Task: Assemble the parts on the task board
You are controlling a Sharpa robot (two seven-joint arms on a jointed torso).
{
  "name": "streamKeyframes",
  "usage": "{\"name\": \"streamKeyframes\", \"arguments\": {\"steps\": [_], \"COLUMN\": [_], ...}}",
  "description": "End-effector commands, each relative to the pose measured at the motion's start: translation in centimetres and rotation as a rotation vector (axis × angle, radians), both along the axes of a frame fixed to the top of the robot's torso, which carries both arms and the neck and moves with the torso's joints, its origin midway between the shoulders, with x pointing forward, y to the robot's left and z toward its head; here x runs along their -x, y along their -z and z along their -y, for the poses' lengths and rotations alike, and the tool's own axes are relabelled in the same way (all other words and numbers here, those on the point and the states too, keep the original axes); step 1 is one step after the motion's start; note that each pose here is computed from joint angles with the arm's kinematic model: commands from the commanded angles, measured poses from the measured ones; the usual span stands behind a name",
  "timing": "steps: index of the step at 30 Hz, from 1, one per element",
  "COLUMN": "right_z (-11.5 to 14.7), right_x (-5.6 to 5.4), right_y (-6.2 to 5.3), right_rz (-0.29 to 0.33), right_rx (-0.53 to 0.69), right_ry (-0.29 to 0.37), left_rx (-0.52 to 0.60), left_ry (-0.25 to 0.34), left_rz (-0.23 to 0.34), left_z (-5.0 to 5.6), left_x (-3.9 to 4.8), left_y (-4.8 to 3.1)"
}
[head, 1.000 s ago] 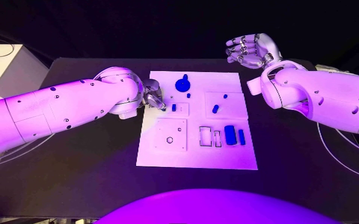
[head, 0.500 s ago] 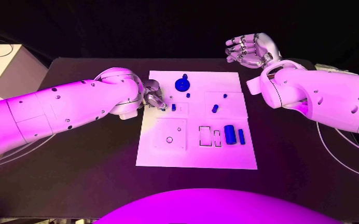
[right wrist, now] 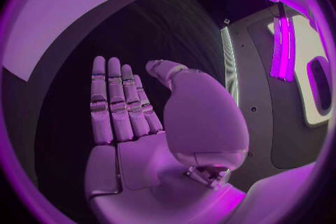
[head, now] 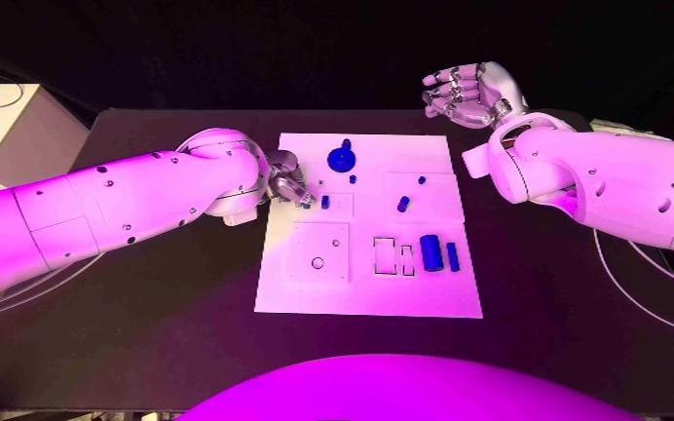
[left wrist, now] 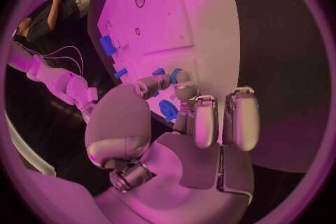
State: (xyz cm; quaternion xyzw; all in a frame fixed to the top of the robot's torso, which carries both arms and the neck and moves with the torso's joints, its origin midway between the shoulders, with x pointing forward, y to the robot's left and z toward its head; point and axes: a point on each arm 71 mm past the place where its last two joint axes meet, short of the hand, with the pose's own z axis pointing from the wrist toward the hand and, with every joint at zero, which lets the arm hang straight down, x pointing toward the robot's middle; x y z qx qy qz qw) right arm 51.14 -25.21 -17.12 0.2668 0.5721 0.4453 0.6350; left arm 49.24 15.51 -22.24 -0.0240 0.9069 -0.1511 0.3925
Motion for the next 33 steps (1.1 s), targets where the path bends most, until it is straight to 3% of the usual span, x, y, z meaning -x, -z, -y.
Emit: {"name": "streamKeyframes", "arguments": {"steps": [1,22,33], "right_z": [-0.1,-0.1,-0.1], "right_x": [0.1,0.1,0.1], "right_y": [0.0,0.0,0.2], "right_rz": [0.001,-0.001,-0.004], "right_rx": [0.000,-0.001,-0.001], "right_ry": [-0.015,-0.013,-0.012], "left_rx": [0.008,-0.003,0.061], "left_ry": [0.007,-0.015,-0.035], "left_rz": [-0.023,-0.002,0.035], "left_z": [0.3,-0.5,-0.9], "left_x": [0.28,0.00,0.32], "left_y": [0.41,0.36,-0.53]}}
